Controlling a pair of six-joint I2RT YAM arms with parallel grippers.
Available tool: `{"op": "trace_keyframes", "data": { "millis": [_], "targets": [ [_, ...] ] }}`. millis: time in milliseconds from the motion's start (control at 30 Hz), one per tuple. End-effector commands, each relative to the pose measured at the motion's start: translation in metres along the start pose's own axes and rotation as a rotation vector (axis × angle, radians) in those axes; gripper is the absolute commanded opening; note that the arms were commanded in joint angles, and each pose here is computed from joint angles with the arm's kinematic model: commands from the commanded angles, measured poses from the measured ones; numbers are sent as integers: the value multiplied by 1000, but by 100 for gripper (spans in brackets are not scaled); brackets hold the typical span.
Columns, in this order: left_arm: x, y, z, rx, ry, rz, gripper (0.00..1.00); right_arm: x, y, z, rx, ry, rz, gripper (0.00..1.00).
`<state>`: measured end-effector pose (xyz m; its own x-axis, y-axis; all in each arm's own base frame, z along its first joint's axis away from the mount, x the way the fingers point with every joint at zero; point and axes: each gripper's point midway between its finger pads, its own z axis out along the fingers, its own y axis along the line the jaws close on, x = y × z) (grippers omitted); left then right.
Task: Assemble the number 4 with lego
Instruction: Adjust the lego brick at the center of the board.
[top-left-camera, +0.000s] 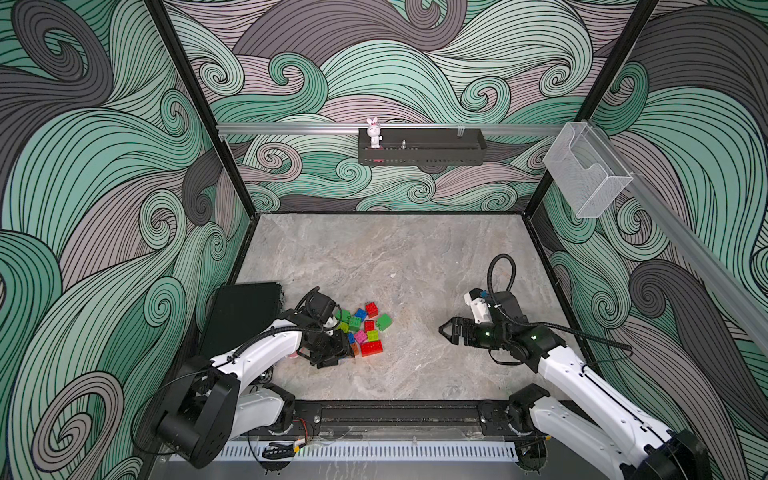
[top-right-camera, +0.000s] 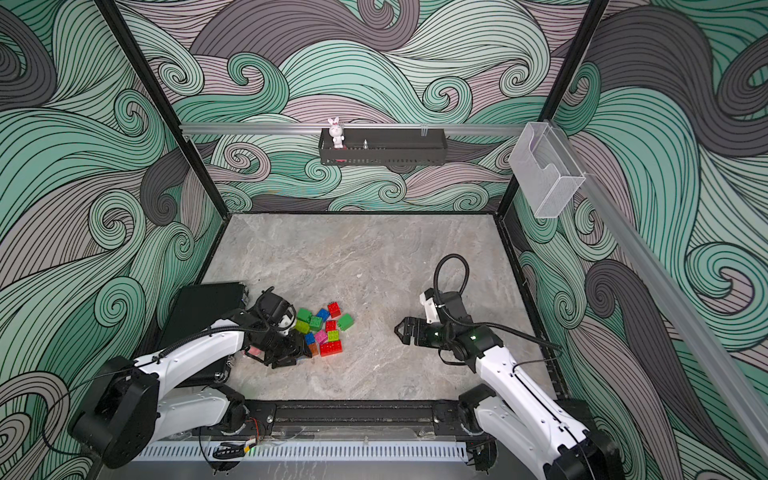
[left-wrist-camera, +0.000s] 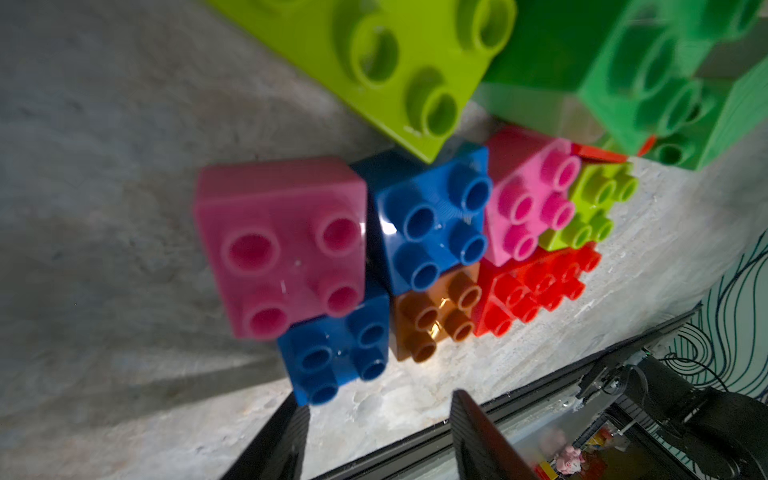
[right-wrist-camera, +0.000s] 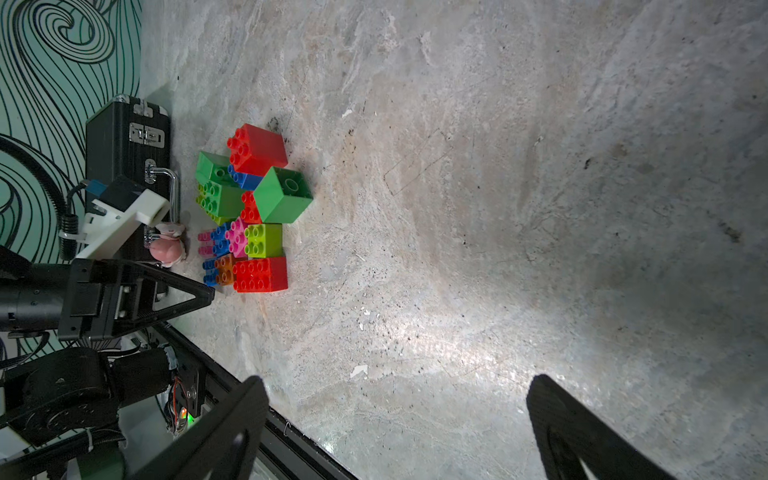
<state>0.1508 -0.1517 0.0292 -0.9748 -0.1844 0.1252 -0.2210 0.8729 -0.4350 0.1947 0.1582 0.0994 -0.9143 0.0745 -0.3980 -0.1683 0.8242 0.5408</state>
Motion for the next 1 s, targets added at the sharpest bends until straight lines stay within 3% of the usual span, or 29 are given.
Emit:
{"op": "trace_keyframes", "data": {
  "millis": [0, 367, 733, 800, 967],
  "targets": [
    [-6, -9, 1, 11, -6, 37, 56, 0, 3, 2, -17, -11, -29, 99],
    [-16, -24, 11, -10, 15, 87, 51, 1, 12, 11, -49, 8, -85, 99],
    [-24, -60, 27, -82, 77, 223, 44, 10, 22, 34, 12, 96, -193, 95],
    [-27, -62, 19, -94, 42, 236, 45, 17, 28, 41, 17, 129, -234, 94],
    [-38, -44, -22, -188, -157, 201, 63, 34, 57, 57, 29, 187, -459, 88]
  ]
}}
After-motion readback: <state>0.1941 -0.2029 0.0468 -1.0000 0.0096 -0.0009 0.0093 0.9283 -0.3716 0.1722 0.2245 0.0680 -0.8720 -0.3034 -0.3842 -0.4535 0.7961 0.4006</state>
